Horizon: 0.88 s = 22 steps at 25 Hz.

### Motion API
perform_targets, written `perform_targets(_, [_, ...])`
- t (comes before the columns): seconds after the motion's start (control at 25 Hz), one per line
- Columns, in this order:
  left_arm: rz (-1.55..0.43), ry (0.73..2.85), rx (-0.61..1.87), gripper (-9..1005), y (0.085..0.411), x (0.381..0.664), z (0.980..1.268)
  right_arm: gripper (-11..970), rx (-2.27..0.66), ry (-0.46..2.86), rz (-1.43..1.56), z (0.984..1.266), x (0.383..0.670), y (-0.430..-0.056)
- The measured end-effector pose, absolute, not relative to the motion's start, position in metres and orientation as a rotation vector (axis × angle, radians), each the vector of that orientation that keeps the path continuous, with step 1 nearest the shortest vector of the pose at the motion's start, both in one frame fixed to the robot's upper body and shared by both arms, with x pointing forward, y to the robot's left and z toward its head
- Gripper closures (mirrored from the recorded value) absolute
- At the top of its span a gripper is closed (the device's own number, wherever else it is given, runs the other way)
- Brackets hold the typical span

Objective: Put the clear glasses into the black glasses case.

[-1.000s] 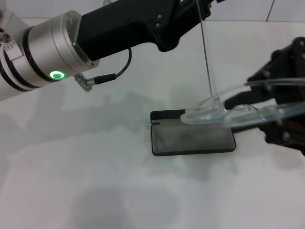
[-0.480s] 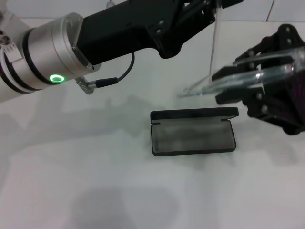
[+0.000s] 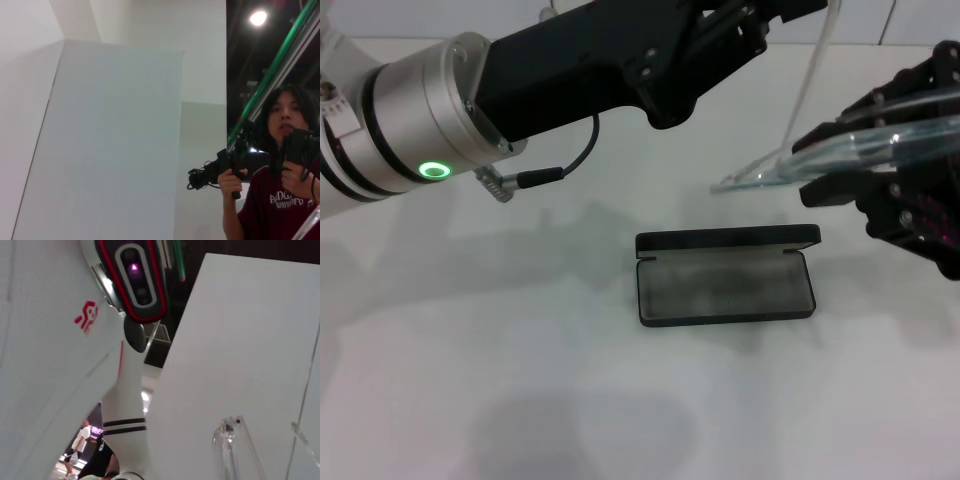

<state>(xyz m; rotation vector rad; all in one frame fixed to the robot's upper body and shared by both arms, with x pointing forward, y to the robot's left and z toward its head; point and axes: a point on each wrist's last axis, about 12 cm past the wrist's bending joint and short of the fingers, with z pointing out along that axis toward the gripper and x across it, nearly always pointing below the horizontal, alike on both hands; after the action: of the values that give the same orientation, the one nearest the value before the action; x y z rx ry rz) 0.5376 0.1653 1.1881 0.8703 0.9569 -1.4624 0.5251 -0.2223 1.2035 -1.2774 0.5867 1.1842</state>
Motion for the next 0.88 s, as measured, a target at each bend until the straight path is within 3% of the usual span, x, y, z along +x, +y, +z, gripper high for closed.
perform_targets(0.88, [-1.507, 0.929, 0.951, 910, 0.149, 0.533, 1.191, 814, -1.27, 0.655, 1.191, 1.197, 0.532, -0.215])
